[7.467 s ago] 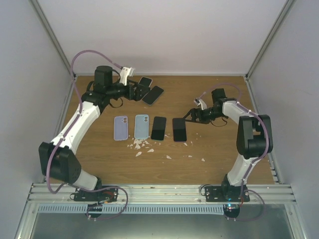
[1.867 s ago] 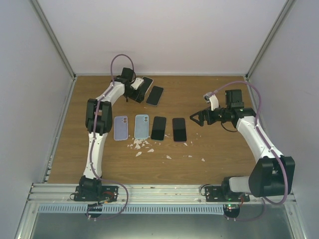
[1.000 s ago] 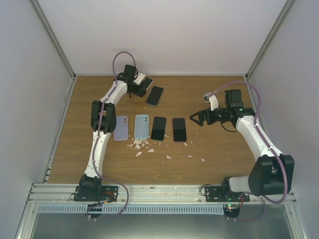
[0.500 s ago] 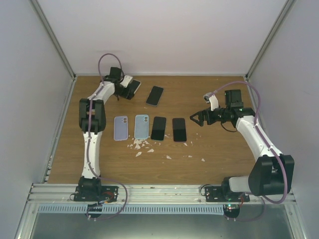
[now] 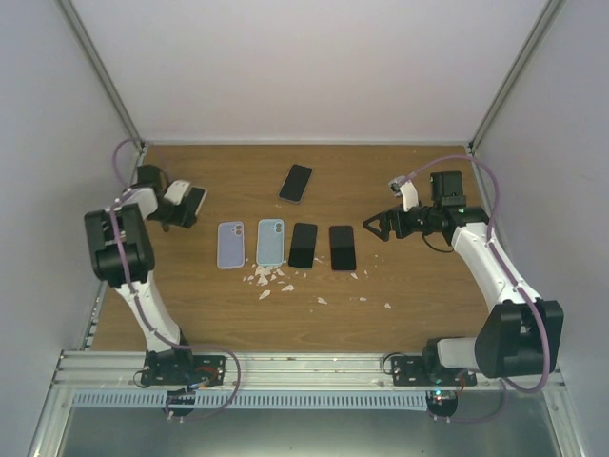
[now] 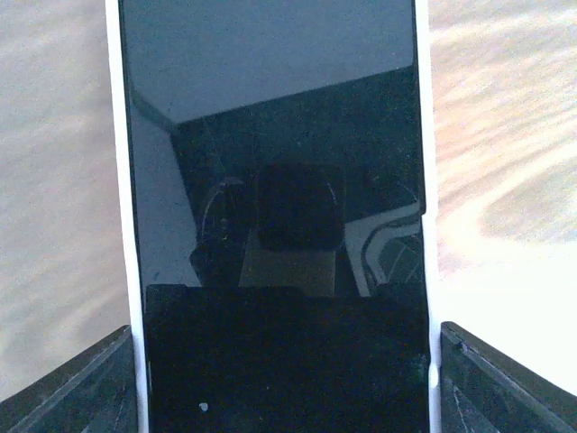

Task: Take the phone out of the phone case
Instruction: Pick up the phone at the center of the board.

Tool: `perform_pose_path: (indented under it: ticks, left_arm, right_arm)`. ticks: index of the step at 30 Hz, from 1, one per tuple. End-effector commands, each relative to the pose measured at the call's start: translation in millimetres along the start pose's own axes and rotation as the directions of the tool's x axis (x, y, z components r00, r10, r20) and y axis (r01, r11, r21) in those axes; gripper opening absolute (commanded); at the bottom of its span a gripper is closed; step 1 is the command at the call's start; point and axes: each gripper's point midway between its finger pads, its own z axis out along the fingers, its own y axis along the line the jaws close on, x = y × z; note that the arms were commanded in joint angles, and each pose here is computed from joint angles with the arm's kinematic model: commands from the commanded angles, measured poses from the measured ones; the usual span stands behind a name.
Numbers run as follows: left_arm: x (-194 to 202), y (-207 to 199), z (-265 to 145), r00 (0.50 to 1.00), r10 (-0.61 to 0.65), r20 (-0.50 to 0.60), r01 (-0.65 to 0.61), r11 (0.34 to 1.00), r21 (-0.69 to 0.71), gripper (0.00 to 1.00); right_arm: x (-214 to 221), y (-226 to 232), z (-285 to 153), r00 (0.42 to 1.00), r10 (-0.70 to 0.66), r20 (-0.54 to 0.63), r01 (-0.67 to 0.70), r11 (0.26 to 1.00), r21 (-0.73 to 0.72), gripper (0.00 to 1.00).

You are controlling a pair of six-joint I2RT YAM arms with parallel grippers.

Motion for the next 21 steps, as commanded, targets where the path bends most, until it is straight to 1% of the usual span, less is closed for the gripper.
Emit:
perform_pose_path:
  ticks: [1, 3, 5, 6, 9, 12, 16, 21]
  left_arm:
    - [80, 32, 0, 0.983, -0.055, -0.176, 0.048, 0.998, -0.046, 0.52]
    - [87, 35, -2, 0.981, -0.054, -0.184, 0.047, 0.998, -0.041, 0.54]
    - [89, 30, -2, 0.982, -0.045, -0.184, 0.042, 0.999, -0.020, 0.59]
    - [87, 29, -2, 0.983, -0.046, -0.179, 0.045, 0.999, -0.010, 0.63]
    - [74, 32, -1, 0.985, -0.064, -0.163, 0.066, 0.998, 0.003, 0.80]
    - [62, 36, 4, 0.982, -0.094, -0.162, 0.099, 0.995, 0.023, 0.90]
    - [46, 35, 11, 0.984, -0.085, -0.159, 0.092, 0.995, 0.031, 0.94]
    - [37, 30, 22, 0.983, -0.083, -0.164, 0.089, 0.995, 0.033, 0.94]
  right_arm:
    - [-7, 2, -6, 0.999, -0.015, 0.031, 0.015, 1.000, -0.005, 1.00]
    - [-8, 1, -6, 0.999, -0.013, 0.031, 0.013, 1.000, -0.007, 1.00]
    - [-8, 1, -6, 0.999, -0.013, 0.029, 0.013, 1.000, -0.007, 1.00]
    - [-8, 1, -5, 1.000, -0.013, 0.028, 0.013, 1.000, -0.007, 1.00]
    - [-9, 1, -7, 0.999, -0.016, 0.030, 0.017, 1.000, -0.003, 1.00]
    - [-10, 0, -6, 1.000, -0.017, 0.025, 0.017, 1.000, 0.000, 0.99]
    - [-16, -2, -5, 1.000, -0.014, 0.016, 0.014, 1.000, -0.005, 1.00]
    - [-26, -4, -4, 1.000, -0.022, 0.021, 0.023, 1.000, -0.010, 1.00]
